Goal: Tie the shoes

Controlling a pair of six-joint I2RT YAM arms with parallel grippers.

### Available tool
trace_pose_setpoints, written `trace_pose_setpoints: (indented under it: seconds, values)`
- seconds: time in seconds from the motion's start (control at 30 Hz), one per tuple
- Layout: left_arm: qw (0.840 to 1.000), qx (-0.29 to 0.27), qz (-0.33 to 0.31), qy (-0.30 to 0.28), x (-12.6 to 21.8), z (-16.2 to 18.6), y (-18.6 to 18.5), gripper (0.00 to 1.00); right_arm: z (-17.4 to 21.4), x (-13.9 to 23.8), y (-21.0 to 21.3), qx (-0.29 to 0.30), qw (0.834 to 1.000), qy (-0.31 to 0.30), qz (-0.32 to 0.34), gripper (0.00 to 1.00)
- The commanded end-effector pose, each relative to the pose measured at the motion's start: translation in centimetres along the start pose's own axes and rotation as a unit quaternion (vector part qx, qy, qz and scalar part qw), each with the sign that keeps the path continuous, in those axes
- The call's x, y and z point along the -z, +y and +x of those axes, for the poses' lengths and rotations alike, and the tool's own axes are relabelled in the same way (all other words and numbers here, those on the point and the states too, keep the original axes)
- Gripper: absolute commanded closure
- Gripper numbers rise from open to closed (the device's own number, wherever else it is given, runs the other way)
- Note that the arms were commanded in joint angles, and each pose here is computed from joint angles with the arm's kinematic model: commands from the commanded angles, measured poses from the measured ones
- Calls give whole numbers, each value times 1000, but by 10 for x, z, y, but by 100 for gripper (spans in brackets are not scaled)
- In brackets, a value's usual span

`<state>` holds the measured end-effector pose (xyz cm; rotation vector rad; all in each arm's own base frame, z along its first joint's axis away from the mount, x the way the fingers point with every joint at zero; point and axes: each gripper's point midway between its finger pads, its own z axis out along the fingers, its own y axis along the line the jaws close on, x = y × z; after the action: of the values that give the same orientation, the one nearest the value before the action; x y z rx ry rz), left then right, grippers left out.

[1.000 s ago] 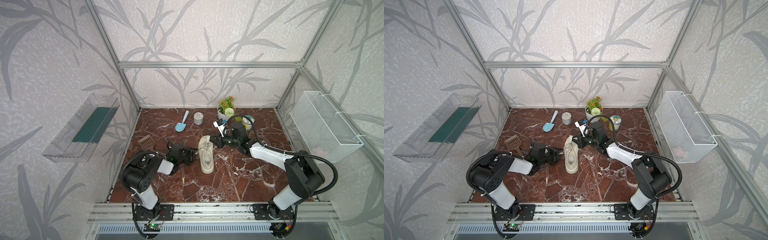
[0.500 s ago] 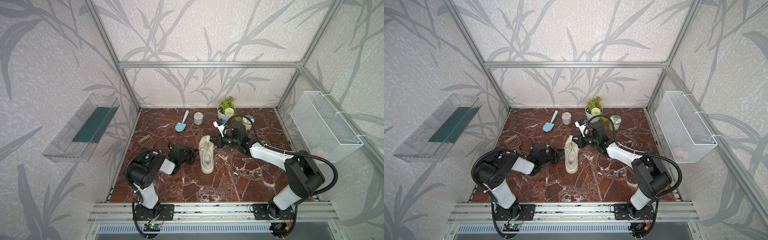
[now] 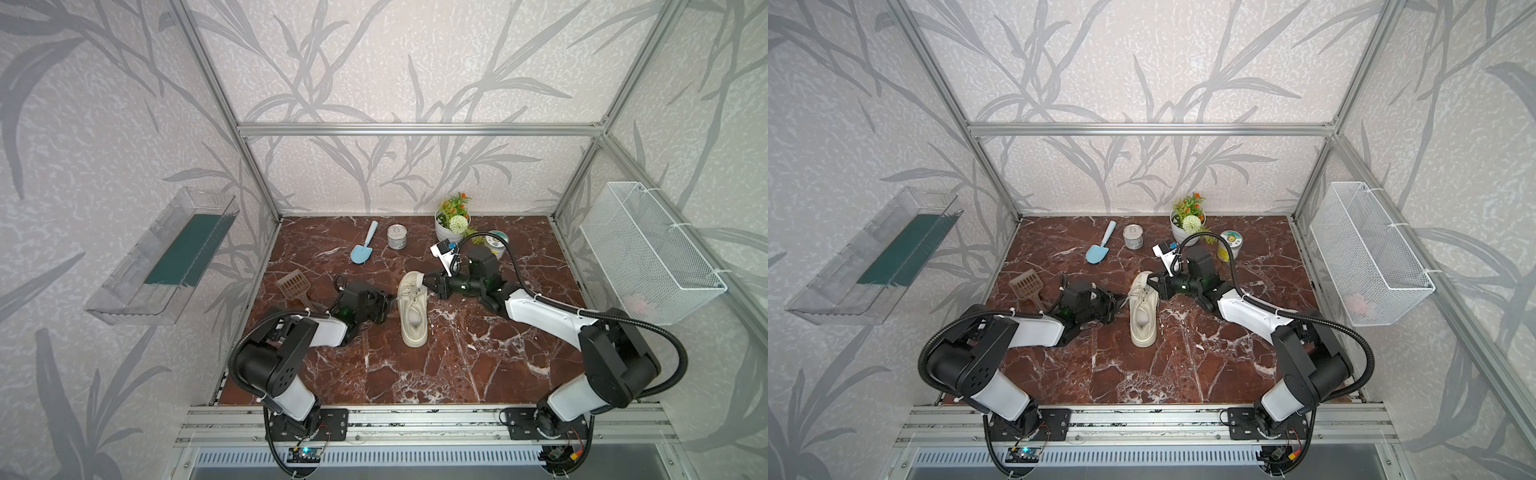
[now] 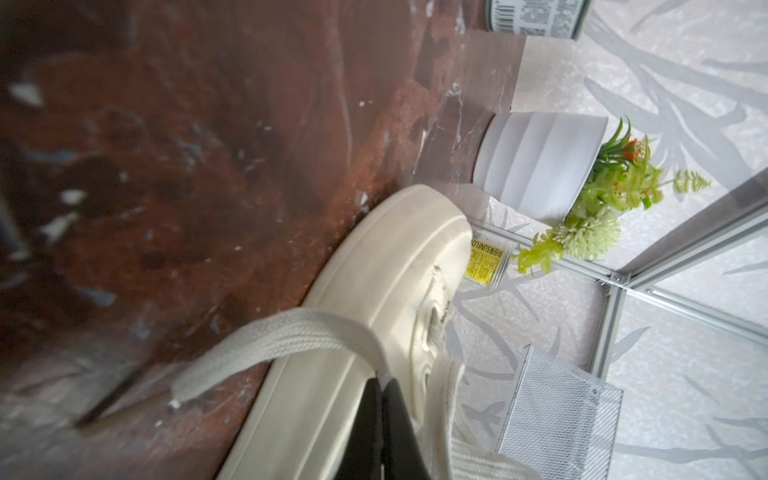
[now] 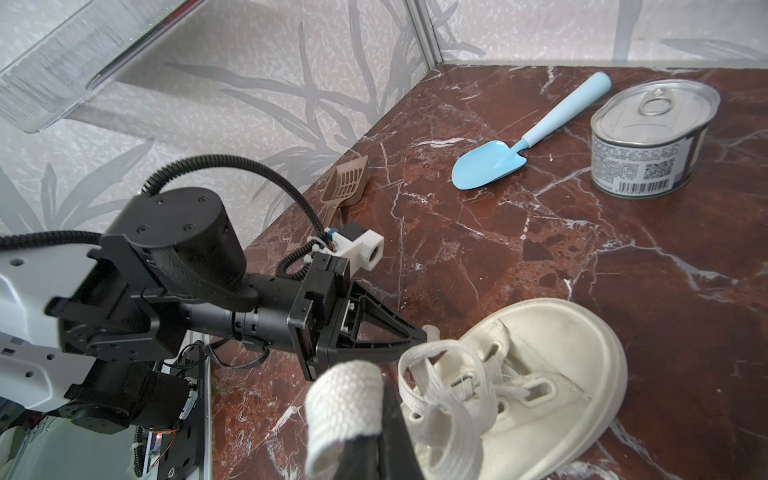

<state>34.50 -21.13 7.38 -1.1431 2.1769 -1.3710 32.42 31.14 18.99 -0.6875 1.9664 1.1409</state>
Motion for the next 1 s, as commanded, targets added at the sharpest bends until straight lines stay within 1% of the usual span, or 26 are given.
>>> trace_pose_setpoints:
  seconds: [0.0,0.17,0.23,0.37,0.43,0.53,0.77,0.97]
  values:
    - [998,-29,-47,-15,10,-7,7,100,-5,12,3,1,1000,-14,2,100]
    - [999,-22,-39,-20,16,-17,4,100,-7,25,1,-6,1000,-28,8,100]
    - [999,-31,-41,-18,18,-18,-1,100,-5,31,0,-7,999,-29,13,100]
    - [994,-74,-75,-19,25,-20,-8,100,3,43,-3,-12,999,-26,23,100]
    - [988,-107,-107,-20,32,-21,-9,100,7,49,-5,-13,999,-26,30,100]
    - [982,-140,-128,-25,39,-26,-16,100,10,60,-9,-18,999,-30,42,100]
    - [971,-180,-155,-30,48,-32,-25,100,17,81,-16,-24,997,-33,70,100]
    - [957,-219,-186,-46,63,-41,-30,100,28,94,-25,-38,994,-24,97,100]
